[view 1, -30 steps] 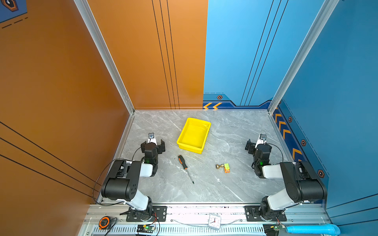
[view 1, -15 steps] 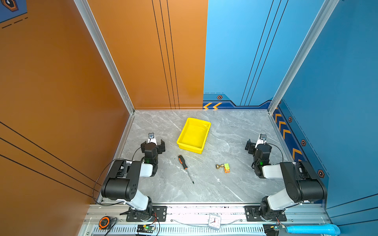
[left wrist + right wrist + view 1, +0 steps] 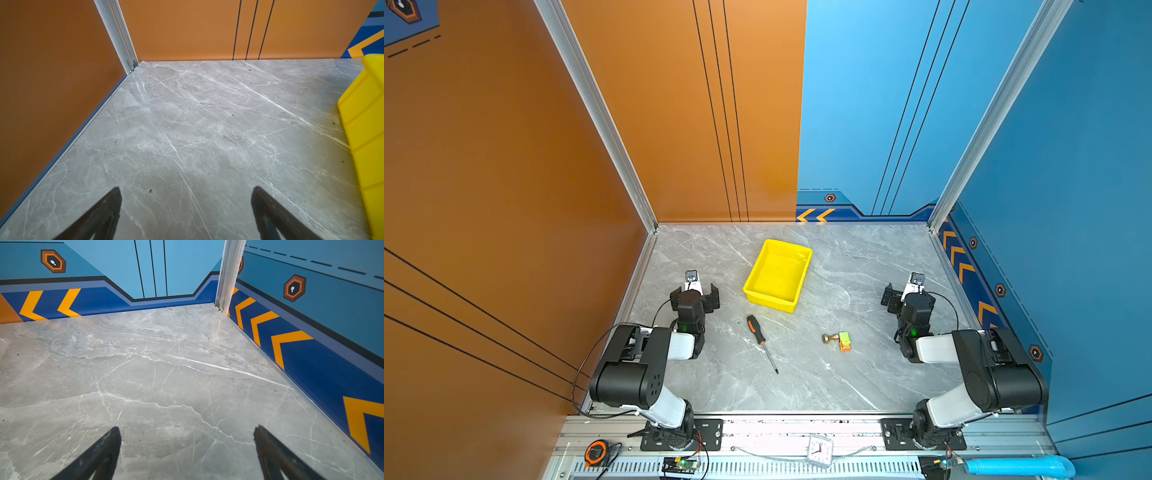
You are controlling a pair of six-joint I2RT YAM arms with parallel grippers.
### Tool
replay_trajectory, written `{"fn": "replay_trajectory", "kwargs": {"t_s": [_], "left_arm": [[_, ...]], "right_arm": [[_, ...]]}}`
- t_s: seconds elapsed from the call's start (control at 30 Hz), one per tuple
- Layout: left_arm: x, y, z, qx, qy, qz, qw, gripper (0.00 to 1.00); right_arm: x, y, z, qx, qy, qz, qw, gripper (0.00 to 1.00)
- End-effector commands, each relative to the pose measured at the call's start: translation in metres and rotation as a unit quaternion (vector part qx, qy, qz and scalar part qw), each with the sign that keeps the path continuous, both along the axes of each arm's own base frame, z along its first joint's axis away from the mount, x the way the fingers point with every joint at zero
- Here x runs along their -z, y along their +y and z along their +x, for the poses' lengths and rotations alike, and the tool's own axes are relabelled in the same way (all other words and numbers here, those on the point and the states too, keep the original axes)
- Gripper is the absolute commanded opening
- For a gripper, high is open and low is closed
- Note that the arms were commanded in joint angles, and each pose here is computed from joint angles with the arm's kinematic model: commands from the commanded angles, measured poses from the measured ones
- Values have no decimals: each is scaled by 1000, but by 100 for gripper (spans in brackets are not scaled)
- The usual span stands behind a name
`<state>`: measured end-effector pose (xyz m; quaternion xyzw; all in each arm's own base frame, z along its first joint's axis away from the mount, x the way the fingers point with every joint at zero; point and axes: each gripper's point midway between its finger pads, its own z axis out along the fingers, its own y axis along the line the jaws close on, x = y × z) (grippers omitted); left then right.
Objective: Put the screwdriver in the bin
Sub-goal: 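Move the left gripper over the screwdriver while the right arm advances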
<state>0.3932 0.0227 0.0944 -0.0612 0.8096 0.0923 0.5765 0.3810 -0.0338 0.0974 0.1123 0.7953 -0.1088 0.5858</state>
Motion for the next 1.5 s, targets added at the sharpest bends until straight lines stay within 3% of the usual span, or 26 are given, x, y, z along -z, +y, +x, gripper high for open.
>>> {"fn": "replay_trajectory", "kwargs": {"t_s": [0.0,0.47,0.7,1.0,1.13,1.2,1.47], "left_arm": [[-2,1,-1,3,-1,5,1000,98],[-30,7,-21,-25,25,-19,999,98],[-51,-10,-39,-16,83,-74,994,98],[-68,-49,-78,0,155,-158,975,98],[-56,-69,-98,2,244,-205,948,98],[-50,-85,-103,21,270,-215,938,98],[-48,-133,-123,38,314,-194,929,98]], "right_arm": [[-7,1,0,8,-7,-14,1000,100],[-49,0,-18,21,-25,-18,999,100],[-89,16,-33,25,-24,32,999,100],[-119,36,-63,34,40,103,993,100],[-112,48,-78,32,102,140,984,100],[-105,59,-83,14,128,149,980,100],[-89,116,-93,-111,206,173,957,100]]}}
